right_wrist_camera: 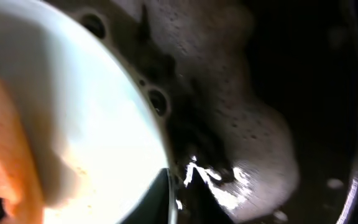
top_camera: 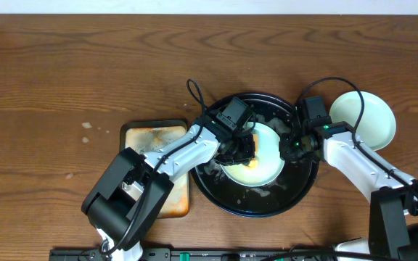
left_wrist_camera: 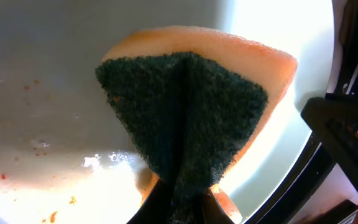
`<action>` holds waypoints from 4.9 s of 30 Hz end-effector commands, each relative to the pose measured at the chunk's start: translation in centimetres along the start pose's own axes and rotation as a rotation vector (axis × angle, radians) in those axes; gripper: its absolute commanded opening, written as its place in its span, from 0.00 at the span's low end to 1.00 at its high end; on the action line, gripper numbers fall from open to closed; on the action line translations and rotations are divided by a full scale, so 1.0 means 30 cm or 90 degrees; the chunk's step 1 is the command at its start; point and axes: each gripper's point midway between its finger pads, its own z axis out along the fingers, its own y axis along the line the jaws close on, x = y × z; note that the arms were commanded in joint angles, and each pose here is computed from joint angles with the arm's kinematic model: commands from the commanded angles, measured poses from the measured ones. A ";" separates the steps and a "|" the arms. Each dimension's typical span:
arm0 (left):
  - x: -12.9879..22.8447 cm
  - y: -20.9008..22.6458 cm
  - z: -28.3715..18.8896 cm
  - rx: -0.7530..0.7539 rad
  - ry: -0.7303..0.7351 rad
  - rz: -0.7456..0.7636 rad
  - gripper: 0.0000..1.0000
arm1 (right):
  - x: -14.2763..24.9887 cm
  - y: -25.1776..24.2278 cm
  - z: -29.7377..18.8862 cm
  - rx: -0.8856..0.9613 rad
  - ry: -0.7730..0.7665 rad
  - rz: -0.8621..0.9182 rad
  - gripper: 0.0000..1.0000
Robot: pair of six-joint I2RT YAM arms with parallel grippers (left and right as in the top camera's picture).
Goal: Clean dirty plates on tray and stack at the side
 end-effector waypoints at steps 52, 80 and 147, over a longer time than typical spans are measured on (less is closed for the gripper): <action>-0.037 -0.097 0.053 0.003 0.000 0.002 0.09 | 0.056 -0.081 0.079 0.061 0.026 0.047 0.01; -0.122 0.216 -0.158 -0.152 0.039 -0.117 0.08 | 0.031 -0.073 0.079 0.054 0.007 0.024 0.01; -0.001 0.657 -0.635 -0.327 -0.151 -0.205 0.88 | -0.059 0.036 -0.057 -0.090 -0.058 -0.105 0.24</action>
